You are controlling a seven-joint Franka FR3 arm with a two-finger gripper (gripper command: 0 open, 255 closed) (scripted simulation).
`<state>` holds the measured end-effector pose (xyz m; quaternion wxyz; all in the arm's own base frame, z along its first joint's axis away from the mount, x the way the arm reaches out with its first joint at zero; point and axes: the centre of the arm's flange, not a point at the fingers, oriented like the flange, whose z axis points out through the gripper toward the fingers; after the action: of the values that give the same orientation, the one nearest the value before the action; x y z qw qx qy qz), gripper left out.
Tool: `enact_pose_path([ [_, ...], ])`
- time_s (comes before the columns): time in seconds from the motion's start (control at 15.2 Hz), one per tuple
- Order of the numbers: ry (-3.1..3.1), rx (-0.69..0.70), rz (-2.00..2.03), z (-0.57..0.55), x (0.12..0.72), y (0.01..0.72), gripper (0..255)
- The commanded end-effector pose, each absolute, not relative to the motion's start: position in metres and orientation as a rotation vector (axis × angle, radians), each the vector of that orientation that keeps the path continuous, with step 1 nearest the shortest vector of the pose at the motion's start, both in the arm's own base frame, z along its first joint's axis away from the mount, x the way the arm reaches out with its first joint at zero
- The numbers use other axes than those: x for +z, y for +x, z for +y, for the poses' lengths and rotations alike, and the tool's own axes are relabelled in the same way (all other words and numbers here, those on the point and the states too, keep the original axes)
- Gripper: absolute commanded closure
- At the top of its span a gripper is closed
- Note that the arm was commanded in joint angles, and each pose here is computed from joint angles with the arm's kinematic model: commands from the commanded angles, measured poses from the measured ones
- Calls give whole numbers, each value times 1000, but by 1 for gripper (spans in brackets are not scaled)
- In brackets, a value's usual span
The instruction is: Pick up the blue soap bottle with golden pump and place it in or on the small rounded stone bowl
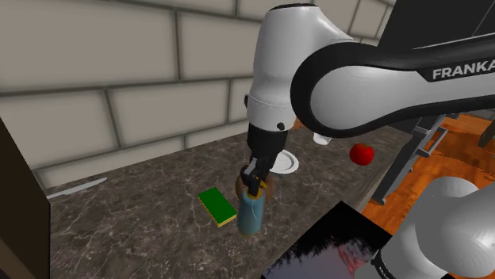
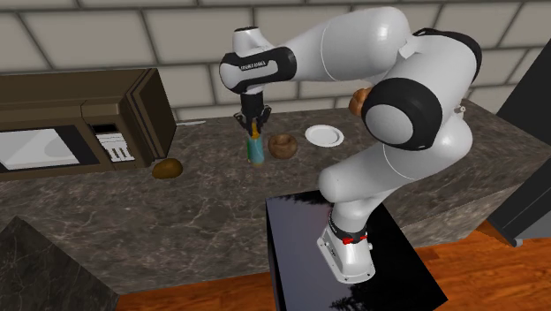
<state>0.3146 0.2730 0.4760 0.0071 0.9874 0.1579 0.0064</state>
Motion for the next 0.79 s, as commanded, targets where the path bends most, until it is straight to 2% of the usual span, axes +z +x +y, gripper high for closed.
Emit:
enact_pose_path([
  [0.0, 3088, 20, 494, 273, 487, 314, 255],
  [0.73, 3088, 20, 494, 273, 546, 314, 255],
])
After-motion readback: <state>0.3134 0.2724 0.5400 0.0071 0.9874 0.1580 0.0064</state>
